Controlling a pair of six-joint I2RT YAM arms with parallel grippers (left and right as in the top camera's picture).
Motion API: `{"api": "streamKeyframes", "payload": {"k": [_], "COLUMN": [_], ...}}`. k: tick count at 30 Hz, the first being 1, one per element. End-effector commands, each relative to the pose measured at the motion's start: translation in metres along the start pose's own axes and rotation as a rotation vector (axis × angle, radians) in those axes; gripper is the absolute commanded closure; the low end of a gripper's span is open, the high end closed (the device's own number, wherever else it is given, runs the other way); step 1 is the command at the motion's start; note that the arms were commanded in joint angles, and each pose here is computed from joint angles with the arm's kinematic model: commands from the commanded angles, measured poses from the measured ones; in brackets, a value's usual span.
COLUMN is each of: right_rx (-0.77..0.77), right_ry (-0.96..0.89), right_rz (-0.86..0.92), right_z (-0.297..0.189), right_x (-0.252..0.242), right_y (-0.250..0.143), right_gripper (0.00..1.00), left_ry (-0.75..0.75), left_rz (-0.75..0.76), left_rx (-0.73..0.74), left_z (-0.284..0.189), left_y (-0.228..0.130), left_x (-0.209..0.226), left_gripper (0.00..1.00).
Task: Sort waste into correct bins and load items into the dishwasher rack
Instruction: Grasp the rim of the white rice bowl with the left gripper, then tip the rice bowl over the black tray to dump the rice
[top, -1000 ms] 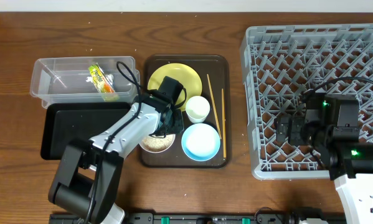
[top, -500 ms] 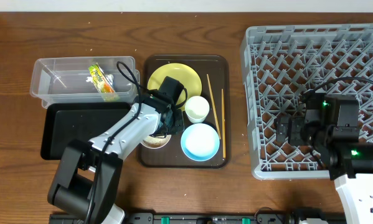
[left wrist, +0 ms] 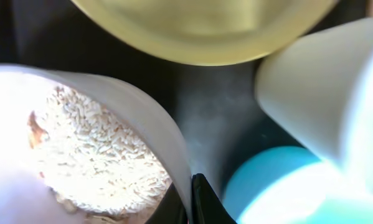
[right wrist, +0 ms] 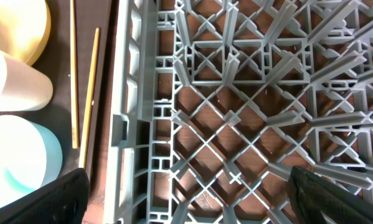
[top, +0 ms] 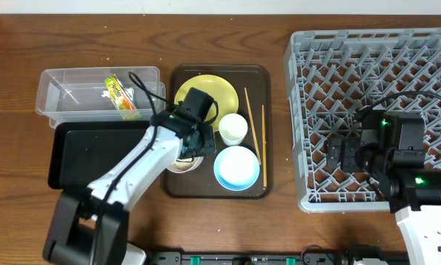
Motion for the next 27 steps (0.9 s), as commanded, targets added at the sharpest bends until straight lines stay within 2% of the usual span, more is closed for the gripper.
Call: {"api": "streamKeyframes", "payload": {"k": [1, 9, 14, 19, 27], "right_rx": [-0.019, -0.018, -0.018, -0.018, -0.018], "right_ry": [0.011, 0.011, 0.011, 0.011, 0.011], "right_rz": [-0.004, -0.004, -0.004, -0.004, -0.004], "right_z": [-0.004, -0.004, -0.004, -0.004, -0.004], "right_x": [0.004, 0.004, 0.004, 0.004, 0.004], "right_y": [0.006, 0.006, 0.006, 0.006, 0.006], "right_gripper": [0.01, 0.01, 0.01, 0.01, 0.01], "left_ry": [-0.058, -0.077, -0.230, -0.374, -0.620], "left_rz": [0.001, -0.040, -0.033, -0.068, -0.178], "left_rx": [-0.056, -0.083, -0.024, -0.030, -0.028], "left_z": [-0.026, -0.053, -0.063, -0.076, -0.083], "left_y": [0.008, 0.021, 0.031, 0.049, 0.066], "left_x": [-0.009, 0.020, 0.034, 0.058, 0.099], "left_gripper": [0.94, 0.94, 0.94, 0.94, 0.94]}}
Point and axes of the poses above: each gripper's point midway between its finger pads, its own z axis out along the fingers, its own x axis along the line the jaws close on, y = z × x, the point moved 3 cm from there along -z, back along the fingers, and after that the axes turned 8 degrees about -z, right-handed, at the moved point
